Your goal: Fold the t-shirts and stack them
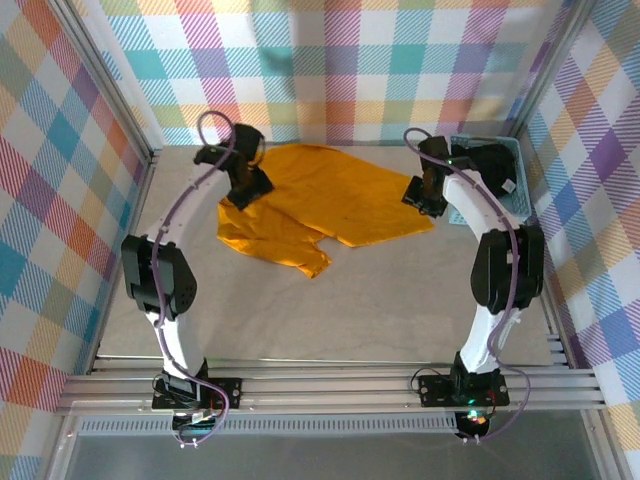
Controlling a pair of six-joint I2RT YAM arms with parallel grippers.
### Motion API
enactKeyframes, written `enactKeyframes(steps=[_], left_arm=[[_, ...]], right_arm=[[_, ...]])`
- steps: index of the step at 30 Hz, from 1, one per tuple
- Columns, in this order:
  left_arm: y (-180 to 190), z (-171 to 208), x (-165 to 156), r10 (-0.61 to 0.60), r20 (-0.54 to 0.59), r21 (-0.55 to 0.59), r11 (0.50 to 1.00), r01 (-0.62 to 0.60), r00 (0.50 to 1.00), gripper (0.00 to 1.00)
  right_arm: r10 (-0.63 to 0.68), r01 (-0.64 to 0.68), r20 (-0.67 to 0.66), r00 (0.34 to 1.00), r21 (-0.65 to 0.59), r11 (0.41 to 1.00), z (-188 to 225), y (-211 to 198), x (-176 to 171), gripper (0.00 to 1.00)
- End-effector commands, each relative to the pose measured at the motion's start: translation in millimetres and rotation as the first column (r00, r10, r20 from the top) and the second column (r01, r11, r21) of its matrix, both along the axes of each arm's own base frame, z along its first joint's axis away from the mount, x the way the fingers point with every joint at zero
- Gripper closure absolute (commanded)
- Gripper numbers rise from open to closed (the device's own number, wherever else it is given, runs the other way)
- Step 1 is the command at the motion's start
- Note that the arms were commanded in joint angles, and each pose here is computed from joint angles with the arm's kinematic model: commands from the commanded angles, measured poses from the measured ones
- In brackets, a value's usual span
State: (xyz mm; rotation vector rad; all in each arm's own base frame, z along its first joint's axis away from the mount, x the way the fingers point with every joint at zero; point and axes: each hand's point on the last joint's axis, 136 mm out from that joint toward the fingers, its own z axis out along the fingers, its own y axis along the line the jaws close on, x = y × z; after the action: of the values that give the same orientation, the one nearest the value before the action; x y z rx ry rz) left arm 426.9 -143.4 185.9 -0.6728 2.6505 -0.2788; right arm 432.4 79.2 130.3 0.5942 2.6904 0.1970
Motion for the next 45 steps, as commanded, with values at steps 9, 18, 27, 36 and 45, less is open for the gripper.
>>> enactKeyframes(steps=[9, 18, 27, 36, 45], left_arm=[[-131, -89, -63, -0.426, -0.220, 0.188, 0.865, 0.466, 0.878, 0.47], [-141, -118, -50, -0.432, -0.284, 0.208, 0.843, 0.495, 0.856, 0.57], [-132, -139, -65, -0.416, -0.348, 0.220, 0.835, 0.505, 0.840, 0.63], [-132, -151, -70, -0.416, -0.369, 0.207, 0.835, 0.510, 0.831, 0.69], [-125, -133, -68, -0.400, -0.339, 0.247, 0.835, 0.491, 0.851, 1.00]], right_arm=[[0.016, -0.016, 0.007, 1.000, 0.048, 0.999, 9, 2, -50, 0.52], [0.026, -0.026, -0.005, 1.000, 0.058, 0.998, 6, 1, -66, 0.52], [0.027, -0.027, 0.000, 1.000, 0.051, 0.998, 7, 0, -64, 0.52], [0.025, -0.025, 0.006, 1.000, 0.053, 0.998, 7, 1, -59, 0.52], [0.020, -0.020, 0.001, 1.000, 0.037, 0.999, 3, -2, -60, 0.52]])
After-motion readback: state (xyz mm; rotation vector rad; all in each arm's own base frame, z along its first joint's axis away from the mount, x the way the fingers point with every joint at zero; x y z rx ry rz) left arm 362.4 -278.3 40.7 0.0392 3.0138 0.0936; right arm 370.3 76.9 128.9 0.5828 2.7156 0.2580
